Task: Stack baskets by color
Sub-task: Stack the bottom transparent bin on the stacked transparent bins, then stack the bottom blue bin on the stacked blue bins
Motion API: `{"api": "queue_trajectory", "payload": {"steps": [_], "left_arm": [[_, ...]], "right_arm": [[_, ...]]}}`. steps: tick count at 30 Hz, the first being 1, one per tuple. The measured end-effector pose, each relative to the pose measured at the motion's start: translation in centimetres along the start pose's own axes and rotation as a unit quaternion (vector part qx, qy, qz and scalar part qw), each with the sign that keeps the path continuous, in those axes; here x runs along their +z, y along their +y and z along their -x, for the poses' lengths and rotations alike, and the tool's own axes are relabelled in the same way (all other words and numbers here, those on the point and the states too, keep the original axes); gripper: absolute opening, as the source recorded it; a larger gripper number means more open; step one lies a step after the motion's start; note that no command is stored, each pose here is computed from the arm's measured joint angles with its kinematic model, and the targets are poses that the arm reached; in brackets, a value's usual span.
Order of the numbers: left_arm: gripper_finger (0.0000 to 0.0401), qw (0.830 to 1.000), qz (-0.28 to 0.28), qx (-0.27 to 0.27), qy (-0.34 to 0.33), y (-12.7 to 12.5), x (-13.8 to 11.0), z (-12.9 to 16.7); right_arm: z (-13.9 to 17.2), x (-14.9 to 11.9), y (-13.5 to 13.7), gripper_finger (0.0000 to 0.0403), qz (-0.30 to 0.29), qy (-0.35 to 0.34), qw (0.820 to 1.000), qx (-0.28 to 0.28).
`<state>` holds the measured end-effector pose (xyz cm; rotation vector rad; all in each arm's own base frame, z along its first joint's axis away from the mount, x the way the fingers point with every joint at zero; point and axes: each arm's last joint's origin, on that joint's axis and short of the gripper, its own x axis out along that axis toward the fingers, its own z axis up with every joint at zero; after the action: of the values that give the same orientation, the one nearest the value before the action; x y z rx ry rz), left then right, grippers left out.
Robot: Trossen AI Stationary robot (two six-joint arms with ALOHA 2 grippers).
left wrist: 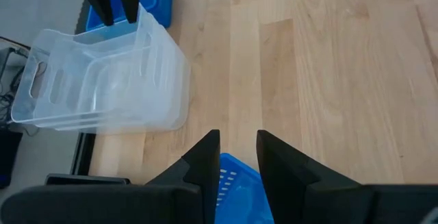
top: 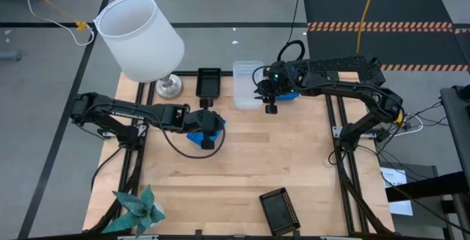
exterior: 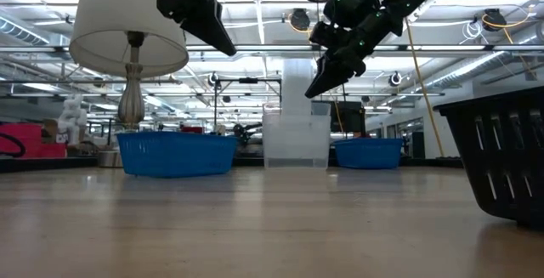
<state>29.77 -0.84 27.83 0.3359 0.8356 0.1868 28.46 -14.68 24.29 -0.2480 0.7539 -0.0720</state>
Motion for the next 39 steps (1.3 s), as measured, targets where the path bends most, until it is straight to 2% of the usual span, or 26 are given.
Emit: {"api": "queue_trajectory", "payload": {"steps": [5, 11, 21, 28, 32, 39], "left_arm": [[0.0097, 1.000, 0.006, -0.001, 0.004, 0.0, -0.1, 0.0], [0.0097, 0.999, 0.050, -0.002, 0.012, -0.1, -0.2, 0.0], [0.0098, 0.993, 0.095, -0.039, 0.057, -2.3, -1.0, 0.8], [0.0098, 0.993, 0.060, -0.060, 0.087, -4.4, -1.7, 1.4], [0.0099, 0.991, 0.037, -0.064, 0.113, -5.5, -3.5, 0.5], [0.0147, 0.984, 0.045, -0.071, 0.157, -6.3, -6.5, -0.9]], "right_arm": [[1.0, 0.5, 0.0, 0.0135, -0.005, -0.013, 1.000, -0.009], [3.4, 1.3, 0.3, 0.0160, -0.003, -0.038, 0.999, -0.021], [7.7, 2.1, 1.3, 0.0161, 0.004, -0.067, 0.997, -0.031], [9.7, 2.0, 1.8, 0.0160, -0.004, -0.068, 0.997, -0.031], [9.8, 1.8, 2.0, 0.0160, -0.018, -0.059, 0.998, -0.025], [9.7, 1.7, 2.3, 0.0160, -0.036, -0.050, 0.998, -0.015]]}}
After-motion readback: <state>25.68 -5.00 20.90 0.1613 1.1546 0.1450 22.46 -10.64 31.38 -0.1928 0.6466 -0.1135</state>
